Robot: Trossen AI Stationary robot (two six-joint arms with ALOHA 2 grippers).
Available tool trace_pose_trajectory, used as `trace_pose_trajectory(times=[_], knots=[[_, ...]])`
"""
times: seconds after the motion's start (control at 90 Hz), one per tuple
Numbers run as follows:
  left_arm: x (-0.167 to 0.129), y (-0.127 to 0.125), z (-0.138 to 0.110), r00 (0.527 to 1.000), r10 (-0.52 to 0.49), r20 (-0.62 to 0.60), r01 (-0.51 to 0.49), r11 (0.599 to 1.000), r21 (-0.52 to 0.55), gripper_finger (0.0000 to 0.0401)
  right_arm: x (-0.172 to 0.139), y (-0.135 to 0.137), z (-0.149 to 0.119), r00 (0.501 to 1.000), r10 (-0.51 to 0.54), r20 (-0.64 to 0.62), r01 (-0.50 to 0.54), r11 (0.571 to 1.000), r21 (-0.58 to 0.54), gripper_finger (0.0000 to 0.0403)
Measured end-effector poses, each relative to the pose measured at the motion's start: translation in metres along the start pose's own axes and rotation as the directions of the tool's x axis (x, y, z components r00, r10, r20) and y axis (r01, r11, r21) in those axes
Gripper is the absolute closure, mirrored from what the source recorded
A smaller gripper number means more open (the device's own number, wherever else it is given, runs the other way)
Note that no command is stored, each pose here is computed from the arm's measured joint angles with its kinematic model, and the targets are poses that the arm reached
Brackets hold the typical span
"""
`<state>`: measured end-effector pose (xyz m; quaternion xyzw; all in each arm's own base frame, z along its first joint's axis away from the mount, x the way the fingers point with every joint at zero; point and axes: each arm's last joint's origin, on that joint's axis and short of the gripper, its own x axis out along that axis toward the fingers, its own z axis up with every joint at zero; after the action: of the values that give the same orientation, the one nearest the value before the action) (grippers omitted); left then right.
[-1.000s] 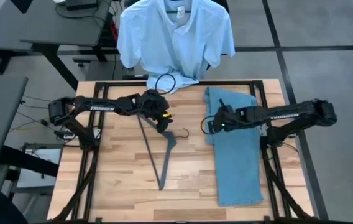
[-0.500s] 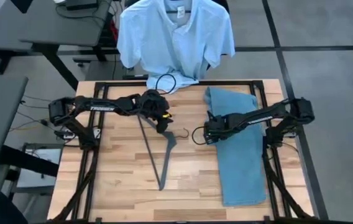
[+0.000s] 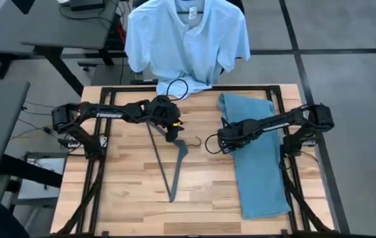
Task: Hang clothes
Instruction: Insert the blue jeans on the grey hanger
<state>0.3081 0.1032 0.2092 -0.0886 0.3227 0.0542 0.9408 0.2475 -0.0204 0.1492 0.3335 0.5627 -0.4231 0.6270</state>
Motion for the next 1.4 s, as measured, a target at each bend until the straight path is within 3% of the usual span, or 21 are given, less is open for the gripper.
trace_pose_trajectory(times=[0.122,0.222,0.356,0.589,0.711,0.833,0.978,1.233,1.4], knots=[[0.0,0.0,0.0,1.0,0.0,-0.002,0.0,0.999,0.043,0.0274,-0.006,0.002,0.002,0.998,0.055,-0.017,-0.055,0.998,-0.019,0.0391],[-0.001,0.001,0.002,1.0,0.003,0.0,-0.003,0.999,0.048,0.0274,-0.023,0.005,0.005,0.991,0.13,-0.015,-0.13,0.991,-0.035,0.0396],[-0.005,0.005,0.016,0.999,0.013,0.035,-0.014,0.999,0.041,0.0274,-0.057,-0.002,0.01,0.988,0.157,-0.003,-0.157,0.986,-0.056,0.0402],[-0.015,0.005,0.047,0.992,0.019,0.122,-0.027,0.998,0.06,0.0274,-0.129,-0.04,0.033,0.982,0.145,0.118,-0.139,0.989,-0.057,0.0402],[-0.017,0.003,0.055,0.986,0.013,0.169,-0.026,0.997,0.075,0.0274,-0.15,-0.062,0.041,0.972,0.131,0.195,-0.128,0.991,-0.028,0.0403],[-0.013,0.002,0.053,0.988,0.008,0.152,-0.02,0.997,0.079,0.0274,-0.154,-0.073,0.043,0.972,0.126,0.198,-0.129,0.992,0.002,0.0403],[-0.008,0.001,0.048,0.994,0.003,0.107,-0.01,0.998,0.064,0.0274,-0.148,-0.066,0.032,0.986,0.151,0.076,-0.147,0.987,-0.057,0.0403],[-0.008,0.0,0.047,0.995,0.002,0.104,-0.007,0.999,0.045,0.0274,-0.128,-0.042,-0.017,0.976,0.161,-0.145,-0.186,0.966,-0.181,0.0403],[-0.007,-0.001,0.047,0.994,-0.002,0.106,-0.001,1.0,0.027,0.0274,-0.115,-0.032,-0.042,0.974,0.155,-0.166,-0.176,0.977,-0.124,0.0403]])
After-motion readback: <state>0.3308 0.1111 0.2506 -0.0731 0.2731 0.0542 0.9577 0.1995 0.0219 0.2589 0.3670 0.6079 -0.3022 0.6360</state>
